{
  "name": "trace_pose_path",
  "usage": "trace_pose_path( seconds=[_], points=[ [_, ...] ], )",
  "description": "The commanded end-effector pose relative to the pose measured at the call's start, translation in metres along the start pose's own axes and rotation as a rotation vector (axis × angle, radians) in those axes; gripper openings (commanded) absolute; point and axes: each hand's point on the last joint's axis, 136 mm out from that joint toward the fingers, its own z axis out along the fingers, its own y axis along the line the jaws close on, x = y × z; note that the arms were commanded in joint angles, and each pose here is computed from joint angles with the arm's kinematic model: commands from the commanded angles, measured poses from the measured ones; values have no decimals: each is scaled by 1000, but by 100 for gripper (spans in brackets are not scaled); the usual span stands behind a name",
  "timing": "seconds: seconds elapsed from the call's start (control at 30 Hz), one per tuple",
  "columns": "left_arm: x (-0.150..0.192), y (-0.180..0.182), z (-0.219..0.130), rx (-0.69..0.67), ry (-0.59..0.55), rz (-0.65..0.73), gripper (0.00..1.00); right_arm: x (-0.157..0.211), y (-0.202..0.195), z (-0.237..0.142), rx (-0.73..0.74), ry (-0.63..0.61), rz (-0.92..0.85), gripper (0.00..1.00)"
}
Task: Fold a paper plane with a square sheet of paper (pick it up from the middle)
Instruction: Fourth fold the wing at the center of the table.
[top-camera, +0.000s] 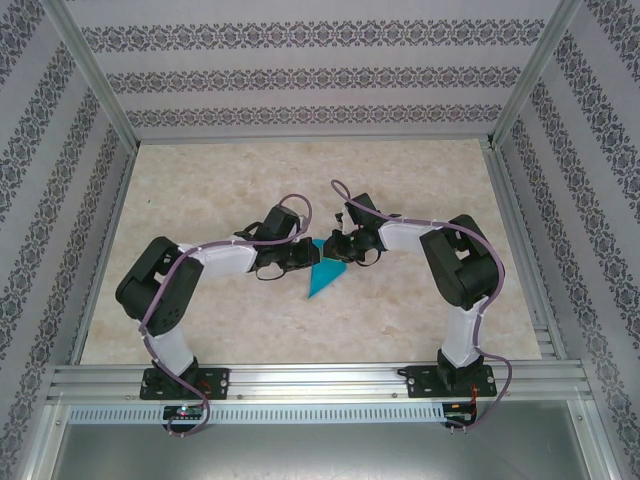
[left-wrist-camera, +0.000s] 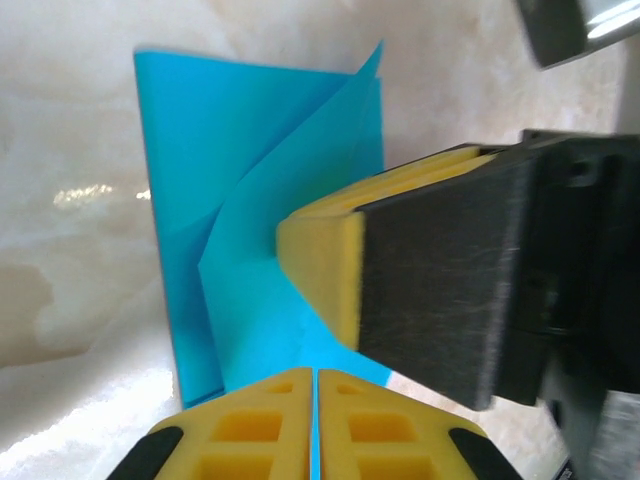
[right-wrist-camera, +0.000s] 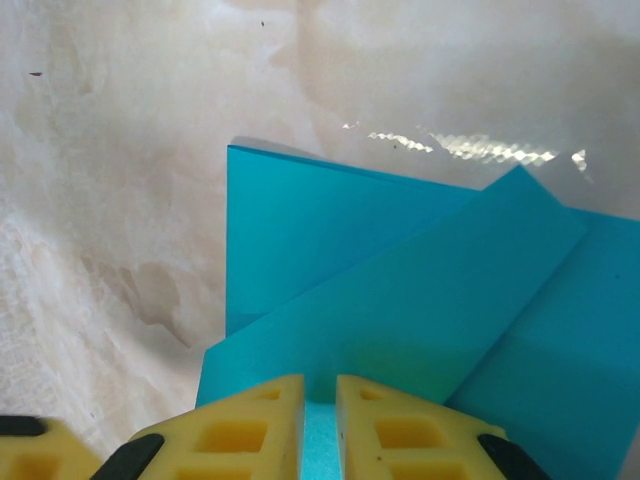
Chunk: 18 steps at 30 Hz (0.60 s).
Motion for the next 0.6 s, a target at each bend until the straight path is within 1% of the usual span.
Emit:
trace_pose_path(
  seconds=[0.0,0.23,0.37,0.57],
  points=[
    [-1,-8,8,28,24,4,9,6,0,9,-4,23,-19,17],
    [5,7,15,-20,43,-19,8,4,3,10,-27,24,-25,17],
    [15,17,19,-43,70,-38,8,1,8,9,-56,18,-27,17],
    [29,39,21,-118,96,-71,7,-6,13,5,-88,-3,-36,16]
  ],
)
